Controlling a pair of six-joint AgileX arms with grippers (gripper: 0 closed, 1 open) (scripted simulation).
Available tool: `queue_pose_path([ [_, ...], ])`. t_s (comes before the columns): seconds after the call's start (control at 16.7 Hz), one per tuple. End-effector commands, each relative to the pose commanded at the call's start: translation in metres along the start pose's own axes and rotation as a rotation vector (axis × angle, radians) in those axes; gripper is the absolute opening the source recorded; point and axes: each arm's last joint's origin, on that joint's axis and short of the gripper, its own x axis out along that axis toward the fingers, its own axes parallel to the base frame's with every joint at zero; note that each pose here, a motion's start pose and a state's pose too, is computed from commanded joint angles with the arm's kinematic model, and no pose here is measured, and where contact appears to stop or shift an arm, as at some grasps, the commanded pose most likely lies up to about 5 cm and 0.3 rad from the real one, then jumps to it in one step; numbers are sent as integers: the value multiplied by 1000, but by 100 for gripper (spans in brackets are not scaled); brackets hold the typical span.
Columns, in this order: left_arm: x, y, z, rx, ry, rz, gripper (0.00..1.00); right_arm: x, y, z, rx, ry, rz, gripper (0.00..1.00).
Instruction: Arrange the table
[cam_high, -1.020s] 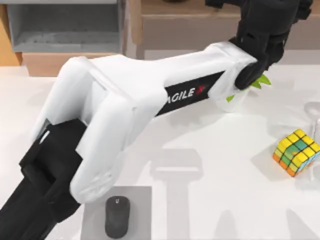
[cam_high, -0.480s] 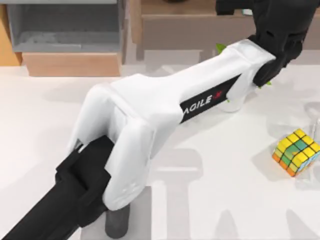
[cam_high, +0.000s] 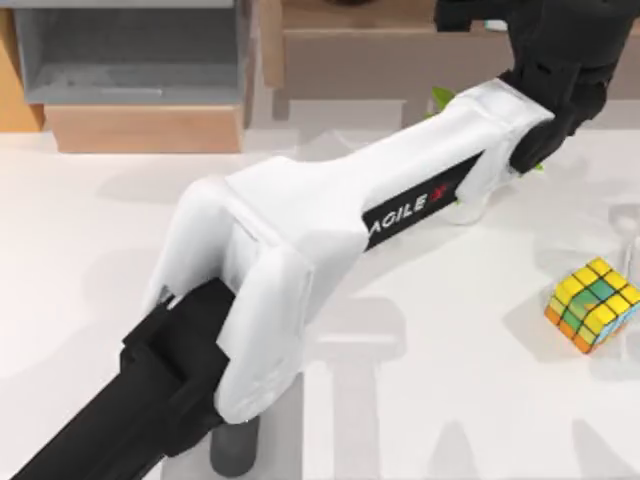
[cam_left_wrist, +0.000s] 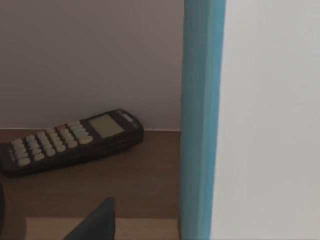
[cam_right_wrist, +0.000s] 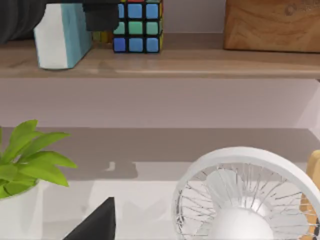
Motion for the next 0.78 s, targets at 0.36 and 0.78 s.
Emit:
queue_pose_path([
  [0.36,11,2,5,-8,-9,0,100,0,0,0,0,0,0,100],
  [0.78,12,3,3,-5,-6,-1,92,0,0,0,0,0,0,100],
])
